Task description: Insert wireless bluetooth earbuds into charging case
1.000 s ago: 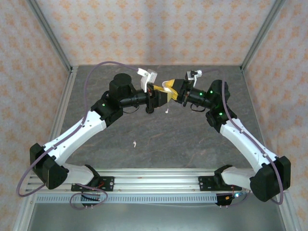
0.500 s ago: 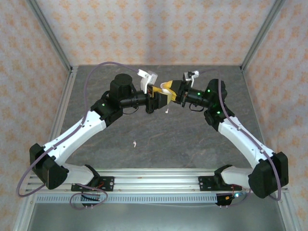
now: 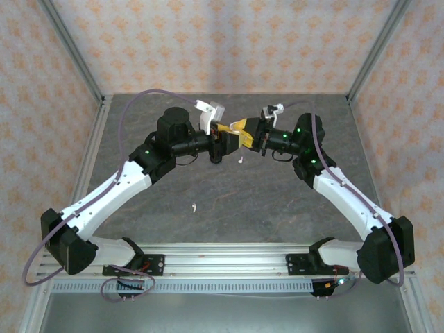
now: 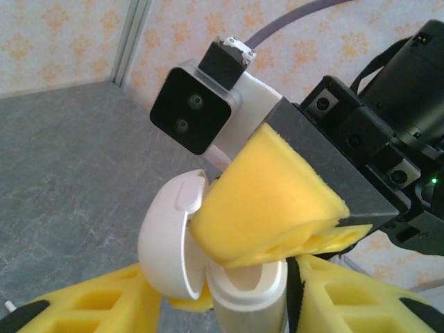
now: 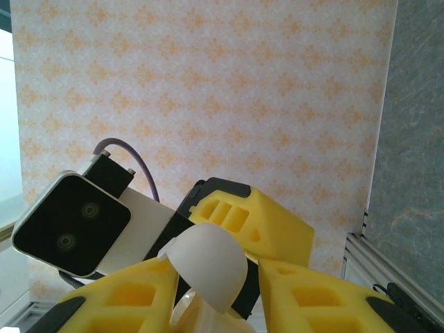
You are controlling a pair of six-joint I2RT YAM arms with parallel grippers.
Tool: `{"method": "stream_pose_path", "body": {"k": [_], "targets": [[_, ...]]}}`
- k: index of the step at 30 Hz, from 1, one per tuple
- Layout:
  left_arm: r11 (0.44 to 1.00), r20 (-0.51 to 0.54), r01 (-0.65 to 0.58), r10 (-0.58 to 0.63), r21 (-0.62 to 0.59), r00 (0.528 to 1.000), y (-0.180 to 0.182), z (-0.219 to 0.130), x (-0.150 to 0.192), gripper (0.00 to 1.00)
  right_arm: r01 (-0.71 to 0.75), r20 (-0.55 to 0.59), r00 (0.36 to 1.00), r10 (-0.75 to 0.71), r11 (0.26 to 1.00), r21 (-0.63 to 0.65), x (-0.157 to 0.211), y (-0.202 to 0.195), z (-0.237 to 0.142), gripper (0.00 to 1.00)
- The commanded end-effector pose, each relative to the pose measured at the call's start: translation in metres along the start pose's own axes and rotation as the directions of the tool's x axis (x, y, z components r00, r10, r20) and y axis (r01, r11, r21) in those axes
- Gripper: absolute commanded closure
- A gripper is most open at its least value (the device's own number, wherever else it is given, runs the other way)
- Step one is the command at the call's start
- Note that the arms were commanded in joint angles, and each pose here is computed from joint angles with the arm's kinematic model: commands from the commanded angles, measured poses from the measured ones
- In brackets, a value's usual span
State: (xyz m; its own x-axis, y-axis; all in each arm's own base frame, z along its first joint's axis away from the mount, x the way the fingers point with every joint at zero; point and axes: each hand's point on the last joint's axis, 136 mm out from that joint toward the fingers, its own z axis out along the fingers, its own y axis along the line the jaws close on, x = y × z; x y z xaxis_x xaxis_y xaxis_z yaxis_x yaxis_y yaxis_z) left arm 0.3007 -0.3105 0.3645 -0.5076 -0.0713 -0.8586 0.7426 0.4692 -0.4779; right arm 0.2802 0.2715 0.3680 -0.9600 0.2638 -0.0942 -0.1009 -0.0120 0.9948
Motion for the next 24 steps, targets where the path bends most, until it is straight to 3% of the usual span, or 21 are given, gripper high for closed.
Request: {"method": "stream_pose_path", "body": {"k": [1, 11, 15, 18, 24], "targets": [[0.992, 0.127, -0.044, 0.029, 0.119, 0.991, -0.027, -0.003, -0.035, 0.57, -0.007, -0.048, 0.999, 0.006, 1.0, -0.016, 0.009, 0.003, 0.002, 0.9], [0.989, 0.109, -0.038, 0.023, 0.142, 0.994, -0.028, 0.005, -0.035, 0.82, -0.013, -0.066, 0.998, 0.012, 1.0, -0.016, 0.012, 0.001, 0.002, 0.88], [0.99, 0.093, -0.039, 0.027, 0.134, 0.995, -0.026, 0.006, -0.031, 0.97, -0.001, -0.066, 0.998, 0.001, 1.0, -0.003, 0.013, 0.0, 0.002, 0.68], [0.993, 0.088, -0.049, 0.04, 0.108, 0.995, -0.022, 0.003, -0.028, 1.0, 0.033, -0.063, 0.997, -0.032, 0.999, 0.027, 0.013, 0.001, 0.001, 0.54], [0.998, 0.107, -0.059, 0.056, 0.031, 0.993, -0.012, -0.01, -0.023, 1.0, 0.1, -0.028, 0.995, -0.098, 0.991, 0.086, 0.008, 0.004, -0.008, 0.45]]}}
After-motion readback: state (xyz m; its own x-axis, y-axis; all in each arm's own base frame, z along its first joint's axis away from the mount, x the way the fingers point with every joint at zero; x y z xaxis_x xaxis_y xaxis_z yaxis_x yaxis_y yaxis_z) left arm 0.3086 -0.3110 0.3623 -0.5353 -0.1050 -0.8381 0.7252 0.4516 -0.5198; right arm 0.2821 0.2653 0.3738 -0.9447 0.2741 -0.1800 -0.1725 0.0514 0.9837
